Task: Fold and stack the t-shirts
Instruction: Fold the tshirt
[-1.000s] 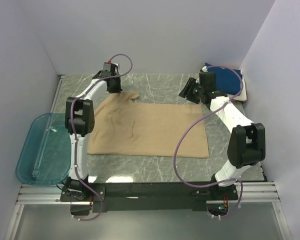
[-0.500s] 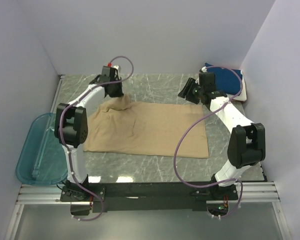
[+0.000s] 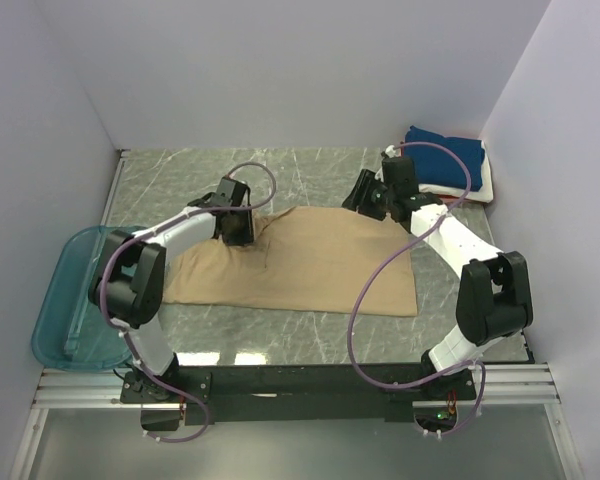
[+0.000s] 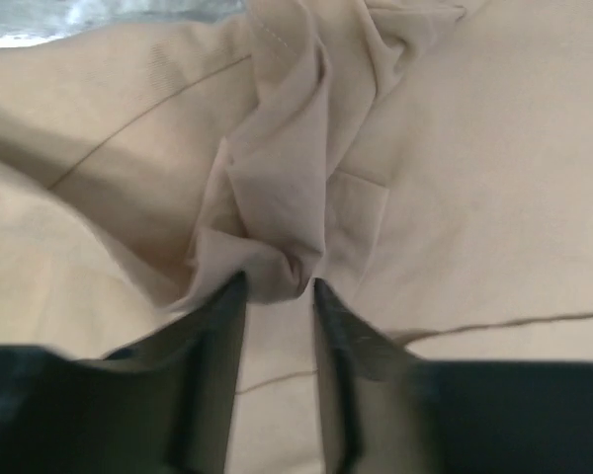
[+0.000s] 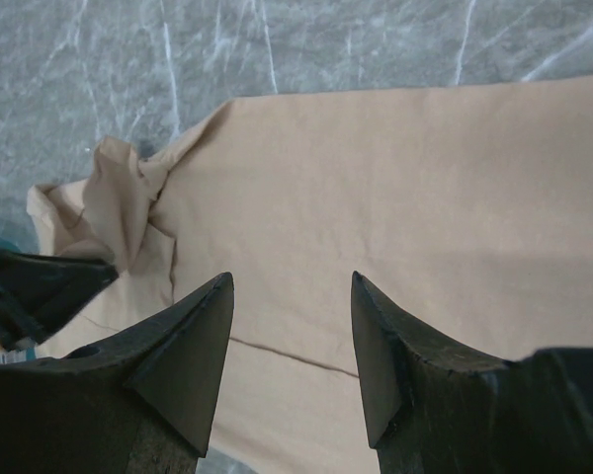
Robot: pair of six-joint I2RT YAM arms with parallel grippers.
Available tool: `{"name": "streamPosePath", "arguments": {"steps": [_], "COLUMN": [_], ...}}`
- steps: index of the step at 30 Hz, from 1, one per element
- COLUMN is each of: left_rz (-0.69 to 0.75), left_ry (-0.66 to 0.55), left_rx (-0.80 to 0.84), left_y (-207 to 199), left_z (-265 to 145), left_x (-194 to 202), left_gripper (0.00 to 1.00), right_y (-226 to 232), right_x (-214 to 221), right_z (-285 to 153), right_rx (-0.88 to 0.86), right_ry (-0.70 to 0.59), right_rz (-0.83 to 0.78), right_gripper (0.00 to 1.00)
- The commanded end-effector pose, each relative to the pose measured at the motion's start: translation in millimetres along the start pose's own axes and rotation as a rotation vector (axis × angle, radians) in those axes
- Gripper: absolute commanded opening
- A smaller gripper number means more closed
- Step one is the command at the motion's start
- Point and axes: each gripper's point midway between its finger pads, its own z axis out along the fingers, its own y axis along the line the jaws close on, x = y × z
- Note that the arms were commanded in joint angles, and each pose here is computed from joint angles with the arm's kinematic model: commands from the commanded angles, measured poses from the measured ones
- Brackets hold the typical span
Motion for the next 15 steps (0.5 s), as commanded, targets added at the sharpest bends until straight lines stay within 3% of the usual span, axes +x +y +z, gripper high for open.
{"name": "streamPosePath", "arguments": {"steps": [1, 3, 7, 9, 15], "left_rz": [-0.054, -0.058, -0.089, -0.121, -0.121], "left_ry": [-0.139, -0.178, -0.229, -0.255, -0.239], "left_rx": [0.057, 0.086, 0.081, -0.01, -0.105], "left_y": [-13.8, -20.4, -23.6, -10.8, -4.2], "left_z": [-37.6, -55.1, -77.4, -80.5, -58.5], "left_x": [-32.7, -43.2, -61.8, -72.2, -89.0], "left_gripper": [0.41, 0.49, 0.51, 0.5, 0.48], "right_y": [9.1, 9.6, 10.4, 13.2, 44.5], "right_x": [-14.6, -12.9, -9.0, -7.9, -5.1], "right_z": [-13.2, -13.2, -11.8, -9.5, 5.4], "right_rx": [-0.017, -0.018, -0.016, -0.02, -0.058], "right_ry": [-0.075, -0.072, -0.066, -0.06, -0.027], "right_rz": [-0.02, -0.024, -0.029, -0.035, -0.093], "right_gripper": [0.58, 0.58, 0.58, 0.58, 0.58]}}
